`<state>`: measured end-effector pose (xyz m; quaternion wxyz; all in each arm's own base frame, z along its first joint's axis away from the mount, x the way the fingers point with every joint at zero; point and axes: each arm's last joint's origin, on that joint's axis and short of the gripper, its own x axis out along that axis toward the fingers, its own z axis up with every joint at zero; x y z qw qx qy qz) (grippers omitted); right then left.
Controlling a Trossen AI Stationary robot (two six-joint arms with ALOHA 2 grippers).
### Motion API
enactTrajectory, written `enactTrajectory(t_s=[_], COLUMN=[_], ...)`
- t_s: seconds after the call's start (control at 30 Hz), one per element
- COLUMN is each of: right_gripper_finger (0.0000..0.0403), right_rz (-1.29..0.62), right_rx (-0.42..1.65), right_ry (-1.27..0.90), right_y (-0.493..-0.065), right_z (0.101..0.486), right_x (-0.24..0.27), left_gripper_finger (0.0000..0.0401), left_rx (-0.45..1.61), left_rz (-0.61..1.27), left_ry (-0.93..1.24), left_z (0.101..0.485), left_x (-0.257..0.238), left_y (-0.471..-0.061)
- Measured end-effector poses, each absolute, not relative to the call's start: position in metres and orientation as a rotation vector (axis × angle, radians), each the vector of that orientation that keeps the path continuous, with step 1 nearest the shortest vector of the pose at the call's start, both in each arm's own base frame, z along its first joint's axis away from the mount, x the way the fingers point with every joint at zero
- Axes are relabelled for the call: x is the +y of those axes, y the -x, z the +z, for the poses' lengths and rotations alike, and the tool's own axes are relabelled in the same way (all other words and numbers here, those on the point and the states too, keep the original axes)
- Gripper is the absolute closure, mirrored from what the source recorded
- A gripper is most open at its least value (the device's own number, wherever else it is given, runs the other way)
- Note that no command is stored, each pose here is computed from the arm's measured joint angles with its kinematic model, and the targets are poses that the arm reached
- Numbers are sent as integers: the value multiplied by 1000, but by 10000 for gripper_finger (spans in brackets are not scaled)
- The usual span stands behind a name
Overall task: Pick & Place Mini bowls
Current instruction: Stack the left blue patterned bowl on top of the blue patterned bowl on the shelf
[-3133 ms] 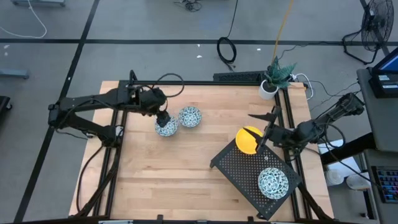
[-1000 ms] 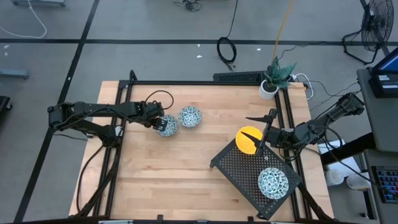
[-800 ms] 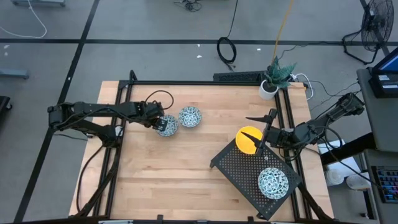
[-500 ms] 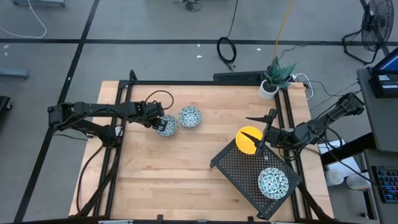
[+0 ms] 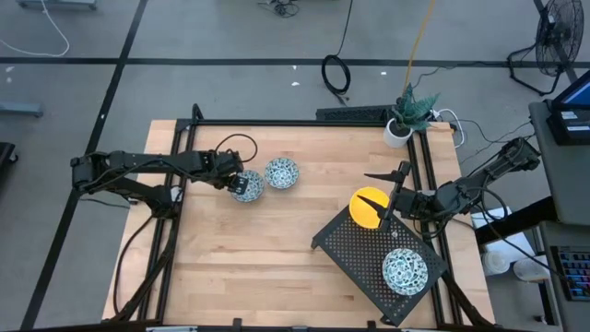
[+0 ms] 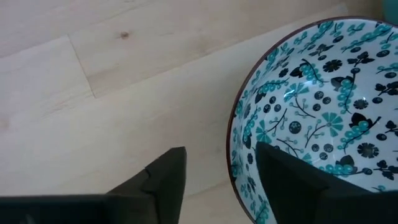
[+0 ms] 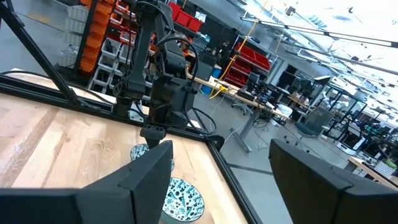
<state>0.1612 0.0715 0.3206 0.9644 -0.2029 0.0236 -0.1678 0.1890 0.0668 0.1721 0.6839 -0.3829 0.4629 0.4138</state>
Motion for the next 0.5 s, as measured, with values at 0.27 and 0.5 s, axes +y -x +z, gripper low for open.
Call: enactTrajectory(t_s=[0.27,0.5], right_gripper_finger=[149,149], right_rz=[-340,-341], right_rx=[48,48], right_ry=[410,411], right_y=[-161,-161], right_z=[321,321], right_x=[71,71], left_gripper_finger=[206,226], left_rx=[1041,1055], left_rz=[891,853], left_ry=[843,825], left_z=[165,163], left_x=[69,69], left_y=[-197,-200])
